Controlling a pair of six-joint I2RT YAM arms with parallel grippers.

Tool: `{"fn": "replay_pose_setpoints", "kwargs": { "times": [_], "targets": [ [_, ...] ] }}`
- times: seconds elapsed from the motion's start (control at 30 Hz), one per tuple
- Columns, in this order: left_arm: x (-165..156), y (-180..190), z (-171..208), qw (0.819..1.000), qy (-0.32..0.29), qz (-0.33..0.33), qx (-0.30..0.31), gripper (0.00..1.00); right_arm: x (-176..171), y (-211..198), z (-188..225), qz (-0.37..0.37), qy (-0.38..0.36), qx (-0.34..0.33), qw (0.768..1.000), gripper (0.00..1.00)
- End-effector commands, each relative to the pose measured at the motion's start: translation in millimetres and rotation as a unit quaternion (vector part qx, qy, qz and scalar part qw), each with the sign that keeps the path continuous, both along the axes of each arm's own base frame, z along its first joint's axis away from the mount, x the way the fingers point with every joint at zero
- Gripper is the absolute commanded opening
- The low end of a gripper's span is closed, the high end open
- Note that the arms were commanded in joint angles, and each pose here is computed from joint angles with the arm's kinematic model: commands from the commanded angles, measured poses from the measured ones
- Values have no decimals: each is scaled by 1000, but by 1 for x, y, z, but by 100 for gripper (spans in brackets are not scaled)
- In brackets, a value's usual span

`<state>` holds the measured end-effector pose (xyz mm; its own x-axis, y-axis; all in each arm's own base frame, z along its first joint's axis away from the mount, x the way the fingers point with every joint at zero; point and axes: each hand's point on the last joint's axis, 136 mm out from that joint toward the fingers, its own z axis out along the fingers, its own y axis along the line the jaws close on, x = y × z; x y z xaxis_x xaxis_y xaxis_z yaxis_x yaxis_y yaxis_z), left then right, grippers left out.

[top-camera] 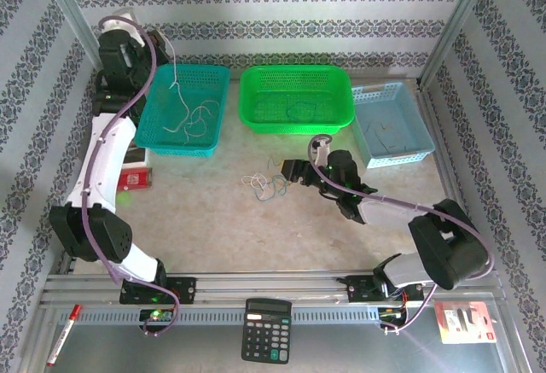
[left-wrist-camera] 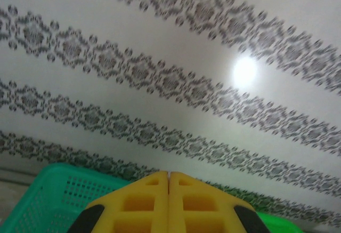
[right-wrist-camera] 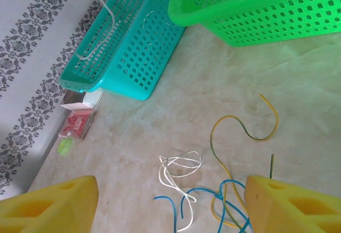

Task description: Untangle the cables

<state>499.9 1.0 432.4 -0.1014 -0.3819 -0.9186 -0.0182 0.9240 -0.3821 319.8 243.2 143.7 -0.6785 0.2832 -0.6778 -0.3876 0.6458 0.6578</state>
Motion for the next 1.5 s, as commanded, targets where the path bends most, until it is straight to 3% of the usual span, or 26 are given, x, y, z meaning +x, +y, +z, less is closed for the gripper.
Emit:
{"fn": "replay_pose_setpoints", "kwargs": {
  "times": [0.0,0.07,0.13,0.2,0.3,0.53,0.73,0.93,1.23,1.47],
  "targets": [
    [11,-1,-15,1000,-4,-16,14,2,-4,-7,5,1,1,-18,1000,73],
    [15,-2,-38,999,23,-23,12,22,-6,-9,7,-1,4,-23,1000,73],
    [15,-1,-55,999,42,-22,10,57,-8,-10,9,-1,7,-29,1000,73],
    [13,-1,-61,998,51,-22,11,81,-10,-11,11,0,8,-34,999,73],
    [8,-2,-60,998,56,-24,12,100,-12,-12,11,-2,10,-43,999,73],
    [-9,-10,-45,998,48,-45,-6,100,-14,-10,5,-1,24,-72,997,72],
    [-36,-24,-55,994,63,-75,-49,100,-12,-8,-8,-3,56,-114,992,70],
    [-72,-53,-92,984,105,-116,-90,100,-13,-1,-29,0,105,-149,983,62],
    [-126,-103,-166,971,163,-147,-97,100,-17,10,-63,-1,156,-180,971,53],
    [-141,-131,-197,959,196,-176,-105,100,-16,16,-76,3,170,-194,966,46]
  ]
}}
